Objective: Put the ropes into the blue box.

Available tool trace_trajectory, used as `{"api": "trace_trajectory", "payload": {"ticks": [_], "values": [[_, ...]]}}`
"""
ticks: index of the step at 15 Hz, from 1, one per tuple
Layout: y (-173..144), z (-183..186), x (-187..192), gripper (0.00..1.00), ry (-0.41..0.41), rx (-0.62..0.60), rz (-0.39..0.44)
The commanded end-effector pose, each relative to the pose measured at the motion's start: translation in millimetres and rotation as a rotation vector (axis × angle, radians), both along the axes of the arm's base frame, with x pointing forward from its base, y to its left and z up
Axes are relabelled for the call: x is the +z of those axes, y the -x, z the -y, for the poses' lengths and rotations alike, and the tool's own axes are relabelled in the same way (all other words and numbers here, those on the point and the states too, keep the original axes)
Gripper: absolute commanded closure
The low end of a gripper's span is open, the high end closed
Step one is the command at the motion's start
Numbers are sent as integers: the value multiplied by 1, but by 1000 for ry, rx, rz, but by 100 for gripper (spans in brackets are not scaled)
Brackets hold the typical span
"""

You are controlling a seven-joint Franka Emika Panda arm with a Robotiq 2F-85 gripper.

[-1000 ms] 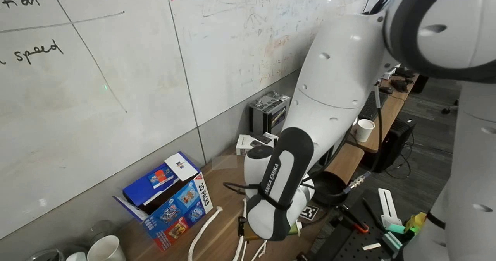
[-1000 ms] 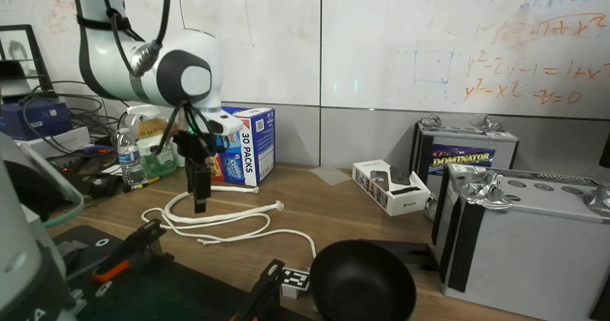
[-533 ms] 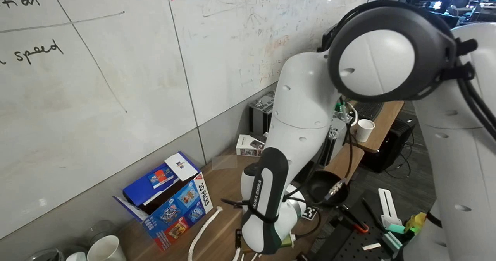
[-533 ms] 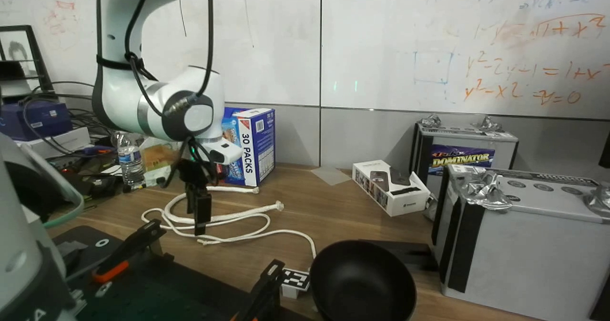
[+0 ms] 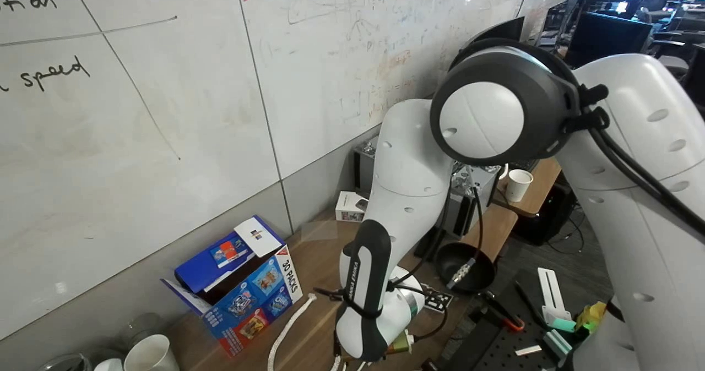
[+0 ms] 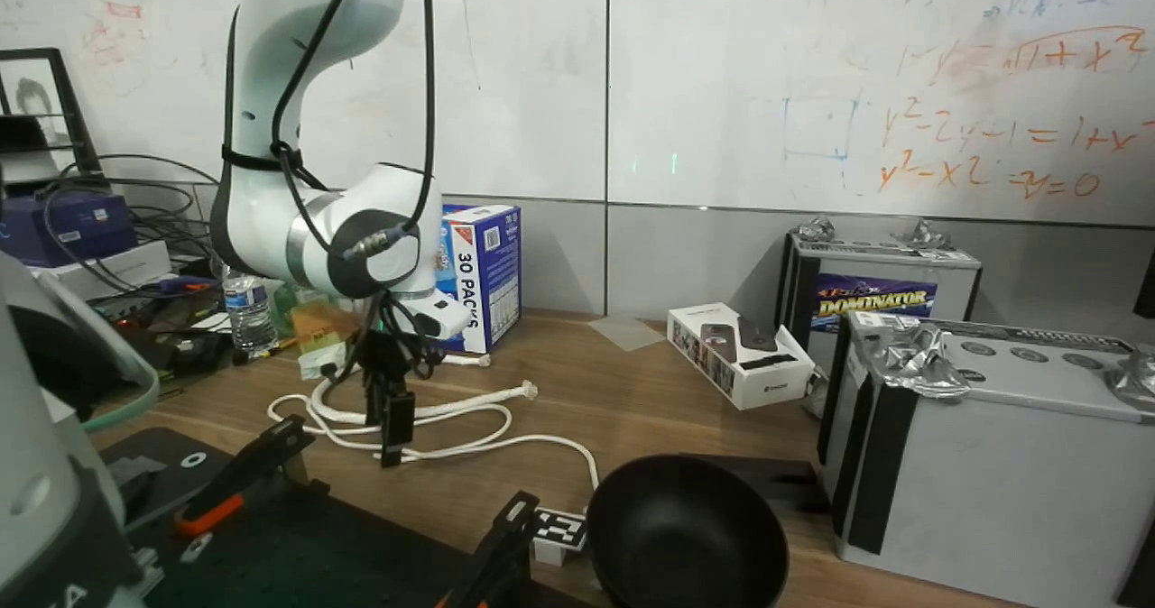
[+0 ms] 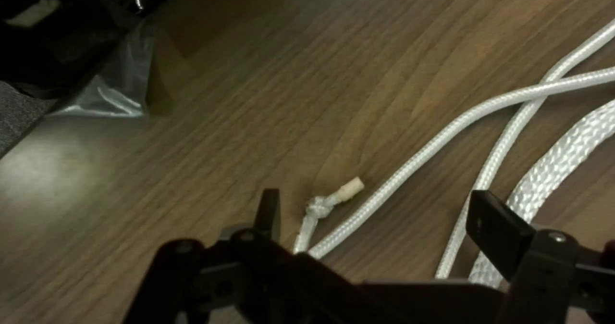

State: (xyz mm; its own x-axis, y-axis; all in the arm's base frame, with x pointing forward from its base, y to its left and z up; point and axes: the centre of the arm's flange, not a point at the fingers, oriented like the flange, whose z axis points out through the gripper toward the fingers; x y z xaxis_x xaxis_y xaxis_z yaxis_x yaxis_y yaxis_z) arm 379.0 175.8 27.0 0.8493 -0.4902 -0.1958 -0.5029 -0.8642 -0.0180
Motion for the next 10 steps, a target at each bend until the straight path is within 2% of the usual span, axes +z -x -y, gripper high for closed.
{"api": "trace_trajectory", "payload": {"ticks": [1,10], "values": [[-11,2,-5,0,-5,0,35],[-16,5,-11,0,-12,-2,38]]}}
